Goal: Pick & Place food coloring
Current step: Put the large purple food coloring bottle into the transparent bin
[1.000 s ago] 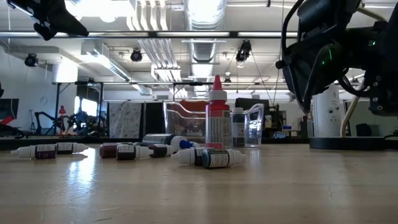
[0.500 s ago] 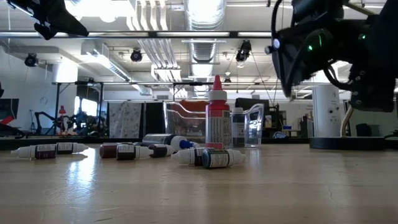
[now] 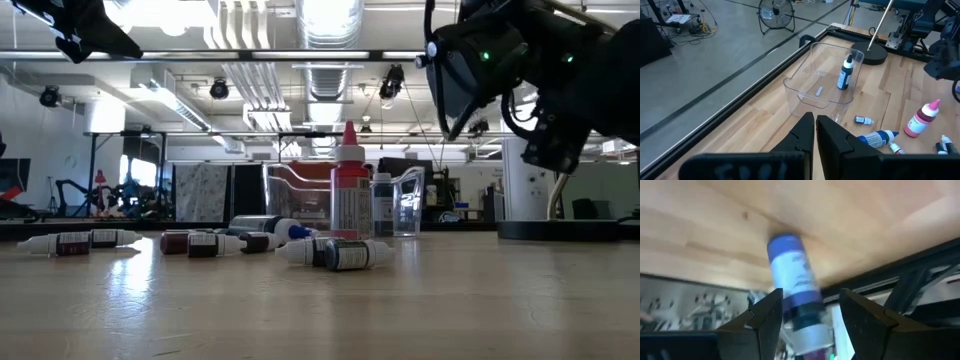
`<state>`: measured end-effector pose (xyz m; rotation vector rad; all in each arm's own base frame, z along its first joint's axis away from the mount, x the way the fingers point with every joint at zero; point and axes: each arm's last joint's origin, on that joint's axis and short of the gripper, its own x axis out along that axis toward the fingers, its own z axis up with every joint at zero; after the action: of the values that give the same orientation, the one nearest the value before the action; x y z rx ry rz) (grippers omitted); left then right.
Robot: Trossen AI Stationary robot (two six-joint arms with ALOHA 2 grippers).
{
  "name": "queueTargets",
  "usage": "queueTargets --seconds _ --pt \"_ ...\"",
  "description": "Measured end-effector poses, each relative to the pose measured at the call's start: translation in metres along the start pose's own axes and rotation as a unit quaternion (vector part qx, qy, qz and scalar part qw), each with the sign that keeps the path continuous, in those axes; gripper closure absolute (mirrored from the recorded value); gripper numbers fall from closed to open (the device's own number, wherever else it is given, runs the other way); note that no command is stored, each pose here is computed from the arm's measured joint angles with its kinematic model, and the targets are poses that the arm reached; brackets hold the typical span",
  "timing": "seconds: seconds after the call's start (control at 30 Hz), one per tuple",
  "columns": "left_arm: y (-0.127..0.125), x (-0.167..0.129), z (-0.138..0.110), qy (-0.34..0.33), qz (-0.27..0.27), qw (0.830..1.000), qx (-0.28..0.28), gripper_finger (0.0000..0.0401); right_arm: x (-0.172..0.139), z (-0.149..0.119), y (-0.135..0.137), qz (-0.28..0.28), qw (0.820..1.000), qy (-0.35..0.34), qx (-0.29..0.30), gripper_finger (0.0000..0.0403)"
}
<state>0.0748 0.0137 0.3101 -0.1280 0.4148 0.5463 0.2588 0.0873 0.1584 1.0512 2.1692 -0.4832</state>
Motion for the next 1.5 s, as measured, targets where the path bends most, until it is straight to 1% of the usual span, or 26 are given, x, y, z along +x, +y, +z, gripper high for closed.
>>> queueTargets --seconds 0.17,0.27,0.37,0.47,0.57,0.67,0.73,0.8,0.87,0.93,1.03,1.13,1.2,1.27,1.33,1.4,1.43,1.47,1.5 --pt "0.0 0.0 0.0 0.0 0.0 1.0 0.0 0.0401 -0.007 -0.004 0.004 0.009 1.0 -0.007 -0.005 0.0215" --pt "0.0 0.0 0.0 0.0 0.0 1.0 -0.001 0.0401 -0.011 -0.007 0.005 0.007 1.0 -0.028 -0.002 0.0215" --pt "0.0 0.0 0.0 0.0 0.0 1.0 -0.001 0.0401 -0.019 -0.012 0.006 0.006 0.997 -0.07 0.007 0.0215" --pt "0.0 0.0 0.0 0.0 0.0 1.0 -0.001 0.0401 -0.032 -0.025 0.001 0.025 0.991 -0.127 0.027 0.0215" --pt "0.0 0.0 0.0 -0.001 0.0 1.0 -0.001 0.0401 -0.042 -0.045 -0.008 0.075 0.976 -0.192 0.07 0.0216" --pt "0.0 0.0 0.0 -0.001 0.0 1.0 -0.001 0.0401 -0.045 -0.067 -0.023 0.148 0.951 -0.234 0.136 0.0216" --pt "0.0 0.0 0.0 -0.002 -0.001 1.0 -0.001 0.0401 -0.039 -0.08 -0.036 0.189 0.932 -0.243 0.19 0.0216" --pt "0.0 0.0 0.001 -0.005 -0.001 1.0 -0.001 0.0401 -0.032 -0.092 -0.047 0.22 0.917 -0.244 0.226 0.0216" --pt "0.0 0.0 0.001 -0.005 -0.001 1.0 -0.002 0.0401 -0.026 -0.103 -0.055 0.239 0.91 -0.238 0.24 0.0216" --pt "-0.001 0.0 0.002 -0.009 -0.003 1.0 -0.004 0.0401 -0.022 -0.113 -0.06 0.25 0.91 -0.23 0.24 0.0216" --pt "-0.001 0.0 0.003 -0.014 -0.004 1.0 -0.008 0.0401 -0.019 -0.124 -0.063 0.246 0.917 -0.231 0.212 0.0216" --pt "-0.001 0.0 0.005 -0.025 -0.007 1.0 -0.015 0.0401 -0.018 -0.134 -0.06 0.235 0.926 -0.265 0.134 0.0215" --pt "-0.002 0.001 0.008 -0.034 -0.007 0.999 -0.02 0.0401 -0.015 -0.139 -0.056 0.213 0.927 -0.298 0.085 0.0215" --pt "-0.003 0.002 0.009 -0.04 0.0 0.999 -0.022 0.0401 -0.011 -0.141 -0.051 0.19 0.929 -0.314 0.046 0.0213" --pt "-0.003 0.002 0.01 -0.043 0.009 0.999 -0.023 0.0401 -0.005 -0.144 -0.046 0.159 0.937 -0.311 -0.011 0.021" --pt "-0.003 0.003 0.01 -0.043 0.016 0.999 -0.023 0.0401 0.0 -0.146 -0.042 0.131 0.95 -0.278 -0.051 0.0207" --pt "-0.003 0.004 0.01 -0.042 0.017 0.999 -0.022 0.0401 0.002 -0.147 -0.039 0.121 0.954 -0.265 -0.068 0.0207" --pt "-0.003 0.004 0.01 -0.041 0.019 0.999 -0.022 0.0401 0.003 -0.148 -0.037 0.114 0.954 -0.264 -0.087 0.0207" --pt "-0.004 0.005 0.01 -0.04 0.022 0.999 -0.024 0.0401 0.003 -0.15 -0.034 0.109 0.949 -0.275 -0.108 0.0207"
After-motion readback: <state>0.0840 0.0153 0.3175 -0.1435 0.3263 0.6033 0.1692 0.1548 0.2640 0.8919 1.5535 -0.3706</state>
